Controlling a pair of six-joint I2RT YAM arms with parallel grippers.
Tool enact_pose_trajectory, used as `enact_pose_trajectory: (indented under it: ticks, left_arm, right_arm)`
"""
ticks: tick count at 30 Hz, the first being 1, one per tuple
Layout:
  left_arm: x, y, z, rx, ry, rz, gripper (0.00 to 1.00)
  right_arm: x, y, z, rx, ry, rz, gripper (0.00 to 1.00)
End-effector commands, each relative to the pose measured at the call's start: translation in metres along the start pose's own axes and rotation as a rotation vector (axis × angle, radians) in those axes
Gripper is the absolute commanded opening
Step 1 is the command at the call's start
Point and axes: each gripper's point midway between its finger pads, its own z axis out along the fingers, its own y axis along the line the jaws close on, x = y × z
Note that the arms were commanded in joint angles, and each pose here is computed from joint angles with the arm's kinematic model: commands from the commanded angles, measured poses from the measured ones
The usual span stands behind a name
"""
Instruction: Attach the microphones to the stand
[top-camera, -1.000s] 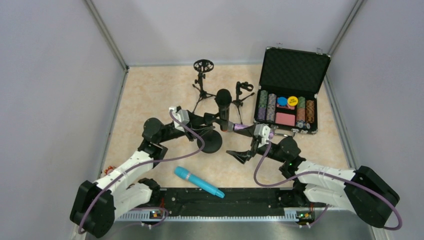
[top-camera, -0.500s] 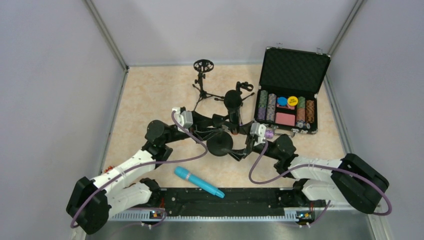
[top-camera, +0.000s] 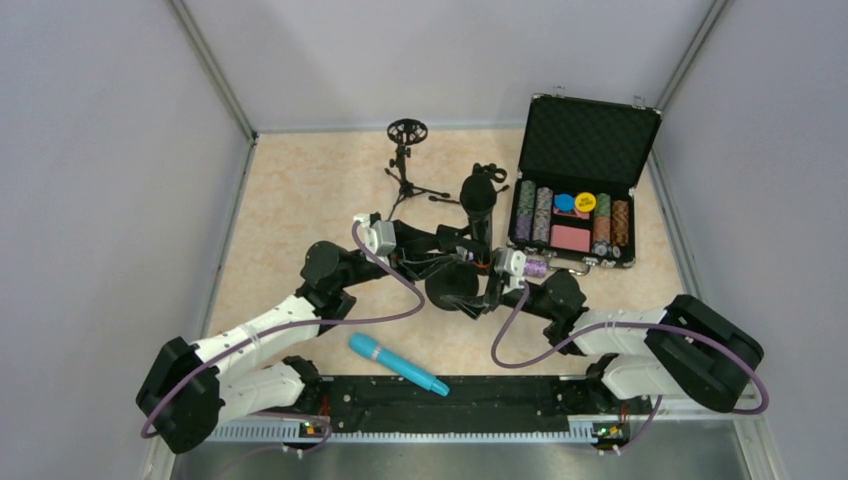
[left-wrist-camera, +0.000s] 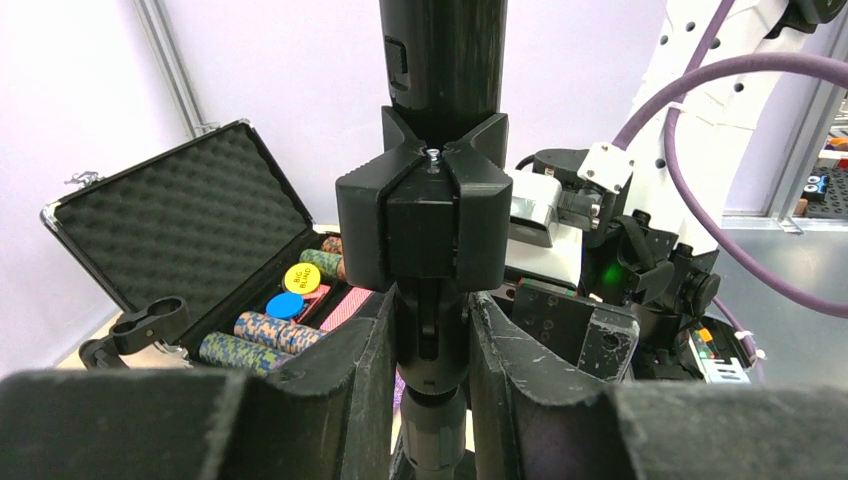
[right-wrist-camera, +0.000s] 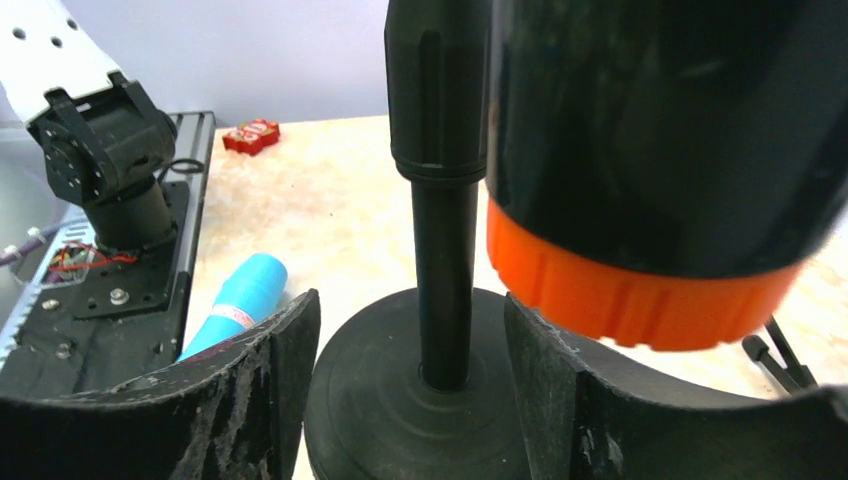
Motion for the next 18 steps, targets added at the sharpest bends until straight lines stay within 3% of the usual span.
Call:
enact_pose_trajectory:
  ticks: [1,18]
  left_arm:
    - [-0.085,-0.001,0.012,-0.002,-0.242,0.162,0.00]
    - [-0.111,-0.007,0.013,-0.015,-0.317,0.195,0.00]
  right_arm:
    - [-0.005,-0.002,0.006,-0.005,-0.011,-0.064,0.64]
    - [0.044,-0.025,-0.005,0.131,0.185,-0.084,0.57]
